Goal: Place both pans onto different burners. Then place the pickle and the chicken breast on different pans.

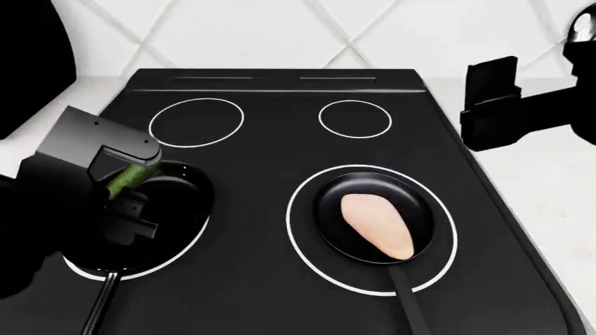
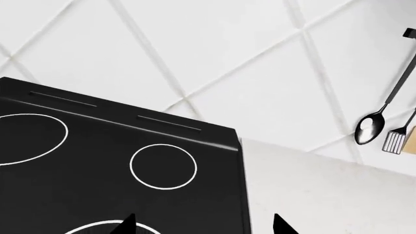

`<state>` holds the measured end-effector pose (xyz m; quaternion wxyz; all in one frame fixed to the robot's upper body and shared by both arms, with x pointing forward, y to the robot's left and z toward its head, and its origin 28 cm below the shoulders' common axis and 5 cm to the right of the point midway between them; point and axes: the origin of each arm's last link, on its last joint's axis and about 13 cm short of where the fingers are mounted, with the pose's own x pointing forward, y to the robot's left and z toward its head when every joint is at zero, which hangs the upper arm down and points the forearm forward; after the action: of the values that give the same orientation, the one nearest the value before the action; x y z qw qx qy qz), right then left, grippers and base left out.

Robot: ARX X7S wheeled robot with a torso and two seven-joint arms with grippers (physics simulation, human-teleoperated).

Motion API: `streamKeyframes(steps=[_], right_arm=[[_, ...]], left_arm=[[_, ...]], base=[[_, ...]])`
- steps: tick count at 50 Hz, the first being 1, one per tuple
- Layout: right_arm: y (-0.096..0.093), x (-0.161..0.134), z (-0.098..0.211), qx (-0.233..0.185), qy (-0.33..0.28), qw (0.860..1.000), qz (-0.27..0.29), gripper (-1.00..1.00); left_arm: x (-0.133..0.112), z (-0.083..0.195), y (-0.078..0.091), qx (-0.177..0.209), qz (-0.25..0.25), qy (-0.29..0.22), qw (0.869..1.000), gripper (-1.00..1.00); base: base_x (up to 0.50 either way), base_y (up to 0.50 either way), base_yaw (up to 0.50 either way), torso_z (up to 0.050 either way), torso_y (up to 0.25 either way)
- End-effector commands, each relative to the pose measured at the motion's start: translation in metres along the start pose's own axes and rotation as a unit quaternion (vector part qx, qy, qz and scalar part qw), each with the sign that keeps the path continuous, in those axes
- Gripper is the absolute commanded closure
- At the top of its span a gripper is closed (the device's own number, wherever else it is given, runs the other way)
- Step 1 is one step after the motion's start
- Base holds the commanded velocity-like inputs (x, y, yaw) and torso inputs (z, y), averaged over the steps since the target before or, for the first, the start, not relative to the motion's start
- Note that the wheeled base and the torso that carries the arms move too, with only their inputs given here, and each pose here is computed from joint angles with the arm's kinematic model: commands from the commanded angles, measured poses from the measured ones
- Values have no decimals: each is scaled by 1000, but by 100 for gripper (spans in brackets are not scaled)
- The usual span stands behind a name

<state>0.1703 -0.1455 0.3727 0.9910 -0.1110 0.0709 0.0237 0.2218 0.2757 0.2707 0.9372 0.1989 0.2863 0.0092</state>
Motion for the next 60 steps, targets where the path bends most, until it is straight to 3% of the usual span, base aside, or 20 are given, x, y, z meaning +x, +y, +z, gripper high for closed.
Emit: streamKeyframes(steps=[1, 54, 55, 60], right_arm=[[0, 1, -2, 0, 3, 1000, 1, -100], [0, 4, -8, -5, 13, 1000, -2, -100], [0, 4, -8, -5, 13, 1000, -2, -100], [0, 4, -8, -4, 14, 1000, -1, -100]], left_arm=[[7, -4, 1, -15, 7, -1, 1000, 100], [27, -12, -9, -9, -6, 20, 1000, 100], [27, -12, -9, -9, -6, 20, 1000, -100], [27, -12, -8, -9, -4, 19, 1000, -100]], base=[[0, 0, 0, 0, 0], [0, 0, 0, 0, 0], [0, 0, 0, 0, 0], [0, 0, 0, 0, 0]])
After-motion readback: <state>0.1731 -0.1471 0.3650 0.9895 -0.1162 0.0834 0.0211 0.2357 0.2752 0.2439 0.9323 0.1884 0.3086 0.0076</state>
